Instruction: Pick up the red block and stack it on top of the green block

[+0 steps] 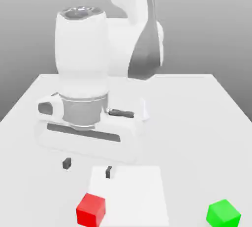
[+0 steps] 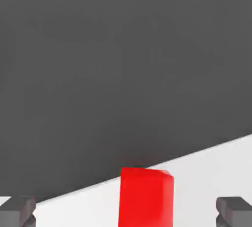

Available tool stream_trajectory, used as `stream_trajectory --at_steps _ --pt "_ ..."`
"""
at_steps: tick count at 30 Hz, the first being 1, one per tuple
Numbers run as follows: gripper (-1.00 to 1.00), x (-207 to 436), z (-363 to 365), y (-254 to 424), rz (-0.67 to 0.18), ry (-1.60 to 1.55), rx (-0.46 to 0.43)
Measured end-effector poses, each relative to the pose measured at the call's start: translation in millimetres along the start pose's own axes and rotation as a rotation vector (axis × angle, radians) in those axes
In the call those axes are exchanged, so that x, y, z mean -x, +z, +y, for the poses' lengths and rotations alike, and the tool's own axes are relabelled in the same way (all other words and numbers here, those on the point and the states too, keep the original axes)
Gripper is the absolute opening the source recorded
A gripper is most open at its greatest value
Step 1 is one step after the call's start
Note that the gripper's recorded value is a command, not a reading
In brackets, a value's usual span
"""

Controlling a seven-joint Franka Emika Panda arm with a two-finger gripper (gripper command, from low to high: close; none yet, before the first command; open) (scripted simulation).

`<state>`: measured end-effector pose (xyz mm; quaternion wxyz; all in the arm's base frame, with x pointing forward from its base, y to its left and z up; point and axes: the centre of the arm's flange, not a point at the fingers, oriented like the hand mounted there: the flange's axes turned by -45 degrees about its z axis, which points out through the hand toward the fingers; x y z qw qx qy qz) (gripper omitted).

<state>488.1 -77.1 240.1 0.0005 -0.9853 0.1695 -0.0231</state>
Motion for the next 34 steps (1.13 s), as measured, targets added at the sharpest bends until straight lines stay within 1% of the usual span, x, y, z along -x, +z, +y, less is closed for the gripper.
stream_trajectory --at_steps 2,5,6,13,18,22,27,29,31,32,34 --pt "0.00 5 4 32 -0.034 0.014 0.007" --pt "0.00 8 6 74 -0.044 0.019 0.009" --pt "-1.00 10 6 87 -0.045 0.019 0.009" --pt "-1.00 10 6 90 -0.045 0.019 0.009" --pt "-1.00 8 -1 36 -0.046 0.001 0.008" --pt "-1.00 21 -100 20 -0.051 -0.246 0.001" --pt "-1.00 66 -216 4 -0.050 -0.547 -0.007" --pt "-1.00 89 -261 16 -0.048 -0.666 -0.008" --pt "-1.00 101 -279 43 -0.047 -0.716 -0.009" --pt "1.00 104 -282 52 -0.047 -0.724 -0.009" --pt "1.00 104 -282 52 -0.047 -0.724 -0.009"
